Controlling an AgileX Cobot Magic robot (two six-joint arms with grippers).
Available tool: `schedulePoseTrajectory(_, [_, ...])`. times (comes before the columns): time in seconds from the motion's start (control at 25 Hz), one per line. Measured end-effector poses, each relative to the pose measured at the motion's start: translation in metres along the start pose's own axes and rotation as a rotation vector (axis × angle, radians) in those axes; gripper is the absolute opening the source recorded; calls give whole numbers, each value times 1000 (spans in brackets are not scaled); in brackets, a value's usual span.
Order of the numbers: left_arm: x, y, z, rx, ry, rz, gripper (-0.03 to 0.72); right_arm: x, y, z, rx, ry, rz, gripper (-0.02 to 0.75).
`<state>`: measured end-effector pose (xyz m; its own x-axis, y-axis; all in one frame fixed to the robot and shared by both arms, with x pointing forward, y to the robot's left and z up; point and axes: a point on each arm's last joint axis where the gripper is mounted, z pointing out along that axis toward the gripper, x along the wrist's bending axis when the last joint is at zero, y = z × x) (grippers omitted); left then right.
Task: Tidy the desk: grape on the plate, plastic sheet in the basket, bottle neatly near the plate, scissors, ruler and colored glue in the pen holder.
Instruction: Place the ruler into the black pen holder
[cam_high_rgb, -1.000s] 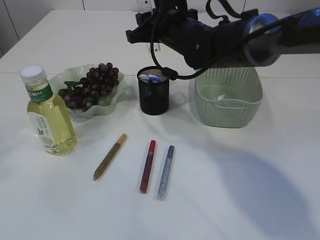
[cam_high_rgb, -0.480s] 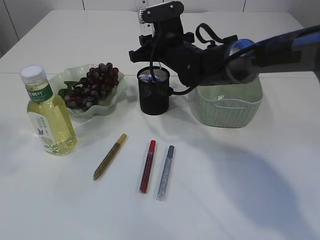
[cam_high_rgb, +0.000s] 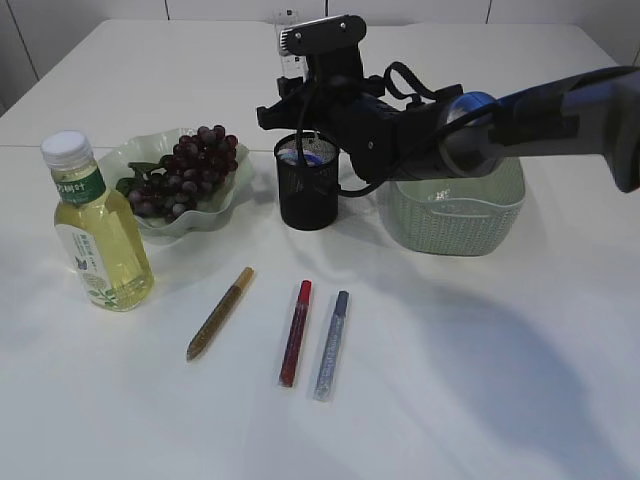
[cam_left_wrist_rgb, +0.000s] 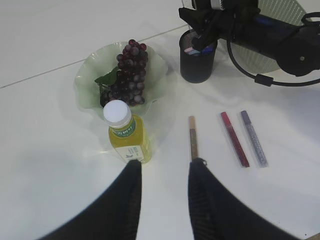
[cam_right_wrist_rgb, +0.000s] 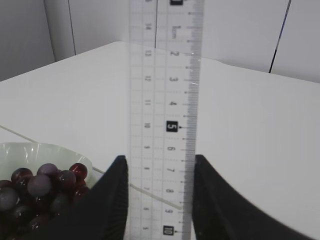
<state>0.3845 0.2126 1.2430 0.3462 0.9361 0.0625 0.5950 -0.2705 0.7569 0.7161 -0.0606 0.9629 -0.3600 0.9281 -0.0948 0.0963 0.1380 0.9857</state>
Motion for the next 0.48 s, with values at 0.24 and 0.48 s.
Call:
schedulePoseTrajectory(0.24, [0, 0, 0, 0, 0, 0, 239, 0, 0, 0, 0, 0, 5, 293])
schedulePoseTrajectory(0.48, [0, 0, 0, 0, 0, 0, 239, 0, -3, 1, 9, 1, 5, 300])
